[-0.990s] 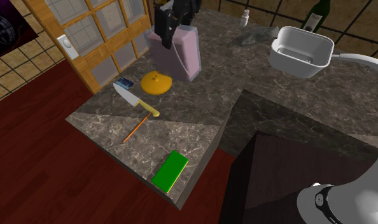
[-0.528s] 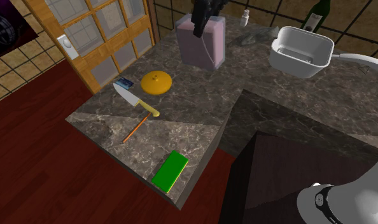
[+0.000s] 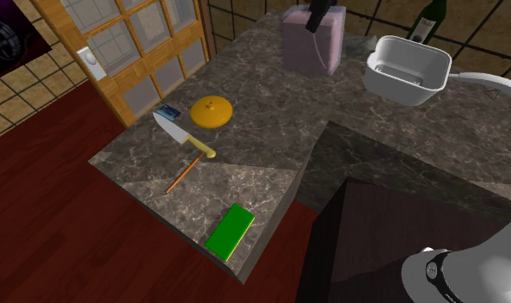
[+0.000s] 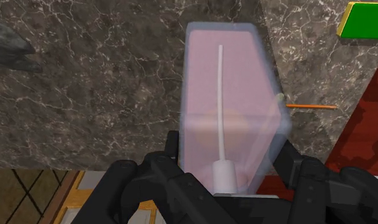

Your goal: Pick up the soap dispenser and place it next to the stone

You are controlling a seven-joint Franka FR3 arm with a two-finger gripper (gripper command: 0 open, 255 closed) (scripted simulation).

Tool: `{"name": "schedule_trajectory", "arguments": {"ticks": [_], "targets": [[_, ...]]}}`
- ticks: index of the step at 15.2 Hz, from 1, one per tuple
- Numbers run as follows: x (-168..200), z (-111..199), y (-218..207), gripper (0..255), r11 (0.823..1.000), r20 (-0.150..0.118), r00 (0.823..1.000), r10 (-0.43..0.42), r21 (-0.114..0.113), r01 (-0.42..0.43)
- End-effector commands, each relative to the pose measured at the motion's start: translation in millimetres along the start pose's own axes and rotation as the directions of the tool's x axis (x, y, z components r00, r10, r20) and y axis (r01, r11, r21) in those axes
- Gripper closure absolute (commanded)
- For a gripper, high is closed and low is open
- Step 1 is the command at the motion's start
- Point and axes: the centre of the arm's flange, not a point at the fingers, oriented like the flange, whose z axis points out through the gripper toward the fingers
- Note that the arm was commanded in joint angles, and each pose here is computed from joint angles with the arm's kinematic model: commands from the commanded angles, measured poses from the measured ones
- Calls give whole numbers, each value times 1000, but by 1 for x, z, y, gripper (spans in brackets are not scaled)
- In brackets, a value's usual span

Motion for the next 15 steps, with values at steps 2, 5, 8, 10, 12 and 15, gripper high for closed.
{"name": "schedule_trajectory", "arguments": {"ticks": [2,5,8,10,12,15], "targets": [[-15,-5,36,255,1000,-1,1000,-1,0,1],[-30,-9,73,255,1000,-1,1000,-1,0,1],[-44,-14,110,255,1000,-1,1000,-1,0,1],[-54,-16,134,255,1000,-1,1000,-1,0,1],[-64,-19,158,255,1000,-1,1000,-1,0,1],[-78,-24,195,255,1000,-1,1000,-1,0,1]]}}
